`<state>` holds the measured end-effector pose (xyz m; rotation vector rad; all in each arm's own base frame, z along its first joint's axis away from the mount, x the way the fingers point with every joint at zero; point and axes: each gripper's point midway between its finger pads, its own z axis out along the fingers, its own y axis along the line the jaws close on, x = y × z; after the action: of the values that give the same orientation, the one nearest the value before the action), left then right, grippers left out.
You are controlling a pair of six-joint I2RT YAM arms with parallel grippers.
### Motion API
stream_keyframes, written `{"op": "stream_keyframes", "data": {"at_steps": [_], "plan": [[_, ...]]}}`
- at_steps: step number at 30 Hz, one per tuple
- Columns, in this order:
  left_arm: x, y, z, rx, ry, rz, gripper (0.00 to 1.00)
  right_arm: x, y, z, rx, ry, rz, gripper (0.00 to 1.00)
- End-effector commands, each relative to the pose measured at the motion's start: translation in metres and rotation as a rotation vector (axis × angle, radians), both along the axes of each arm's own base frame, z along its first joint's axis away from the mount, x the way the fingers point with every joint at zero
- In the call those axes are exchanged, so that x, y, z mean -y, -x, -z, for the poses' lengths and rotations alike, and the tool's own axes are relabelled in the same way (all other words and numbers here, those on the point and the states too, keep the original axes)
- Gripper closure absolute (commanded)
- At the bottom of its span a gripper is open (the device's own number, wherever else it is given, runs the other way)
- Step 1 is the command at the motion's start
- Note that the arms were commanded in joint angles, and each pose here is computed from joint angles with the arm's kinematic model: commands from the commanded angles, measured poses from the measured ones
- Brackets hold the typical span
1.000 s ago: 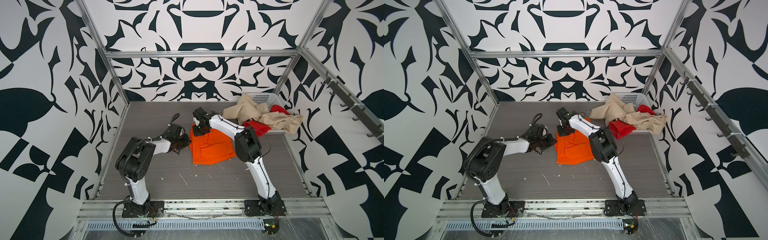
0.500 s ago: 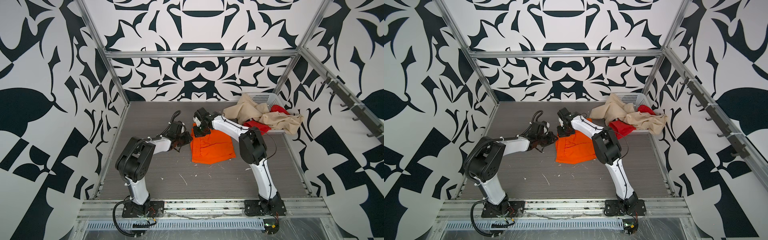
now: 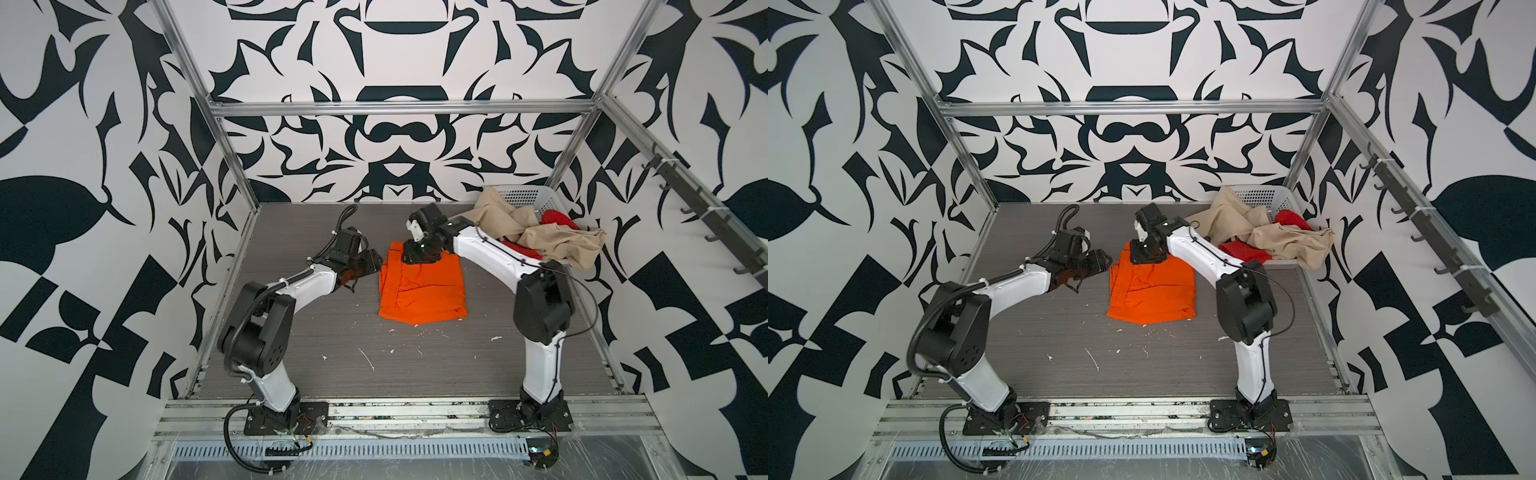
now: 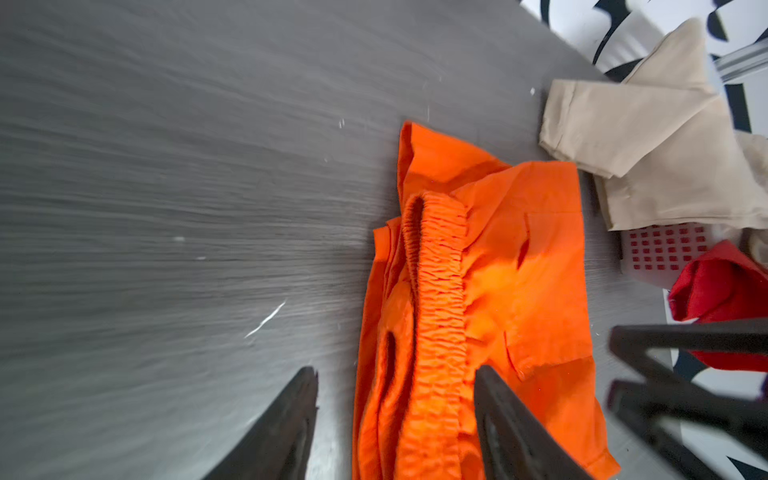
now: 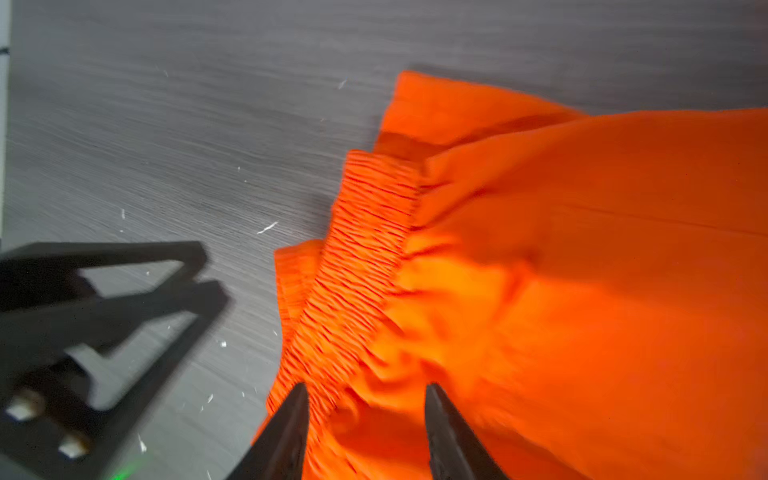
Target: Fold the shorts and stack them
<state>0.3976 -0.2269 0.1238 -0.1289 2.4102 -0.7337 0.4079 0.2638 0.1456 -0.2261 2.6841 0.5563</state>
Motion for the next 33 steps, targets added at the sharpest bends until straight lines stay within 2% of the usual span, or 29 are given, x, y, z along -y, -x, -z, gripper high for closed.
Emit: {"op": "stream_keyframes", "data": {"at_steps": [1,5,8,12,16,20,23,29,33], "plan": [[-0.008,0.006,-0.039,0.055,-0.035,0.005,0.39,0.045,0.001,-0.016,0.019,-0.016,0.087,0.49],[0.038,0.019,-0.046,0.049,0.013,0.130,0.40,0.087,0.013,-0.009,-0.001,-0.016,0.163,0.49],[0.087,0.030,-0.032,0.013,-0.003,0.238,0.41,0.110,0.024,-0.010,-0.001,-0.015,0.214,0.49],[0.128,0.037,0.009,-0.091,-0.045,0.291,0.41,0.131,0.038,-0.011,0.000,-0.016,0.267,0.49],[0.133,0.040,0.053,-0.213,-0.106,0.288,0.40,0.135,0.049,-0.009,-0.011,-0.022,0.279,0.48],[0.103,0.044,0.087,-0.320,-0.268,0.286,0.39,0.137,0.056,-0.007,-0.024,-0.020,0.276,0.46],[0.065,0.040,0.100,-0.379,-0.334,0.245,0.39,0.137,0.058,-0.009,-0.018,-0.022,0.278,0.46],[-0.039,0.018,0.112,-0.479,-0.464,0.157,0.39,0.137,0.059,-0.013,-0.006,-0.027,0.276,0.46],[-0.119,-0.011,0.108,-0.517,-0.512,0.052,0.39,0.138,0.061,-0.013,-0.003,-0.025,0.278,0.45]]}}
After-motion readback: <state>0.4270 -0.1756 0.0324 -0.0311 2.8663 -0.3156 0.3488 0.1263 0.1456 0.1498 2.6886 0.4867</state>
